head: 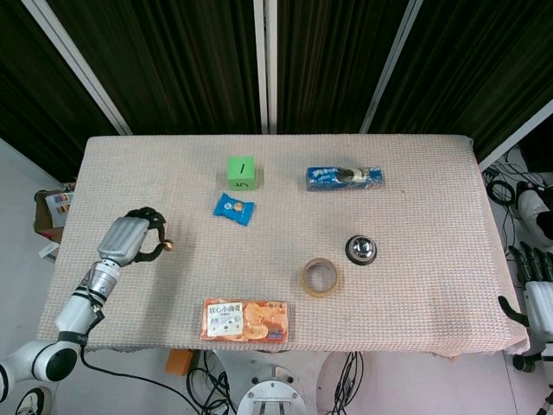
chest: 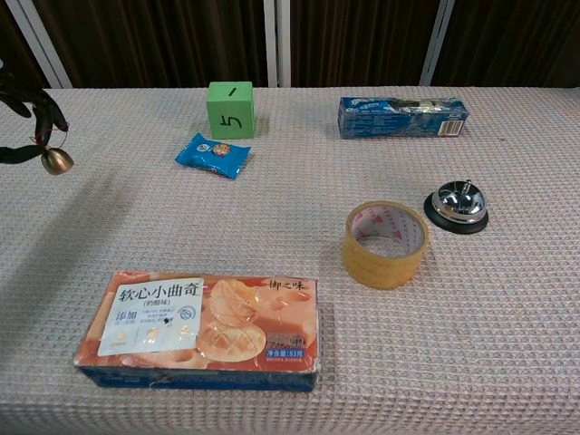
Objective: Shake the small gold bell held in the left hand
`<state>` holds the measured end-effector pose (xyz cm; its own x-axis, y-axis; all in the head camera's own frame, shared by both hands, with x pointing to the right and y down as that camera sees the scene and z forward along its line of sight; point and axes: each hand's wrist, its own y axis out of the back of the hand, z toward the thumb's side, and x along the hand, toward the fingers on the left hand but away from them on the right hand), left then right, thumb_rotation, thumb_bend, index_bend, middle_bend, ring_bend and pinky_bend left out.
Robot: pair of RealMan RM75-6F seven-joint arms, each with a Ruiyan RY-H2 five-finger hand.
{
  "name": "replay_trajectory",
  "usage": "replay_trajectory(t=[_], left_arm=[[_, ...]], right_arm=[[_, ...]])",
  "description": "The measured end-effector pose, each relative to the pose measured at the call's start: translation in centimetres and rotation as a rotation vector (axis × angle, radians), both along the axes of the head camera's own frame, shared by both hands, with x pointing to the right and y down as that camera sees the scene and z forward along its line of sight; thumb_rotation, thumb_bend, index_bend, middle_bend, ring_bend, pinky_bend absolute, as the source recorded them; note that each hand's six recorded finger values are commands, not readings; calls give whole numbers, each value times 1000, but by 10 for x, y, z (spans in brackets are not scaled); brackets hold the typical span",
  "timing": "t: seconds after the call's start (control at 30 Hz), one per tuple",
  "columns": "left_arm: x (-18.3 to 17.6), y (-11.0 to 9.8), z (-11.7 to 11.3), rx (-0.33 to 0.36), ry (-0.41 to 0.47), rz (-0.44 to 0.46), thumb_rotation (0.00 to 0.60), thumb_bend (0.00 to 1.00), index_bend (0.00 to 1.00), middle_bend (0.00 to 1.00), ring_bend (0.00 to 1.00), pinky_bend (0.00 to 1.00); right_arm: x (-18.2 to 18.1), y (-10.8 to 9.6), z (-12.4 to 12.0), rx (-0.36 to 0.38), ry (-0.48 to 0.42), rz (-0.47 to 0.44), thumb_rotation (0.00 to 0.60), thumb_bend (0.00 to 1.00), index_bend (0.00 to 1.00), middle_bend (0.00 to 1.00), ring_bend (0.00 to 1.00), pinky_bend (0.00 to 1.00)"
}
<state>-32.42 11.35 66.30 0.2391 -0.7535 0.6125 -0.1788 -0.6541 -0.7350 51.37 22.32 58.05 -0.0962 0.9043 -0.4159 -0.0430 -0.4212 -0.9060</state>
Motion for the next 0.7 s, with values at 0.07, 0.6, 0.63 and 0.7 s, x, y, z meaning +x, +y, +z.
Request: replay_trajectory(t=[0.07, 0.6, 0.63, 0.7], left_arm=[[2, 6, 10, -27, -3, 20, 600, 529, 830, 298, 153, 204], [1, 18, 65, -35, -48, 42, 600, 520, 828, 298, 153, 204], [1, 18, 66, -28, -53, 46, 600, 518, 827, 298, 153, 204], [2, 19, 67, -18, -60, 52, 600, 513, 814, 295, 153, 204]], right_arm=[[0, 0, 1, -5, -1, 1, 600, 176, 0, 0, 0, 0], [2, 1, 4, -26, 8, 10, 600, 176, 0, 0, 0, 0], [2, 1, 5, -28, 8, 11, 600, 176, 0, 0, 0, 0], [3, 1, 5, -30, 9, 13, 600, 176, 0, 0, 0, 0]])
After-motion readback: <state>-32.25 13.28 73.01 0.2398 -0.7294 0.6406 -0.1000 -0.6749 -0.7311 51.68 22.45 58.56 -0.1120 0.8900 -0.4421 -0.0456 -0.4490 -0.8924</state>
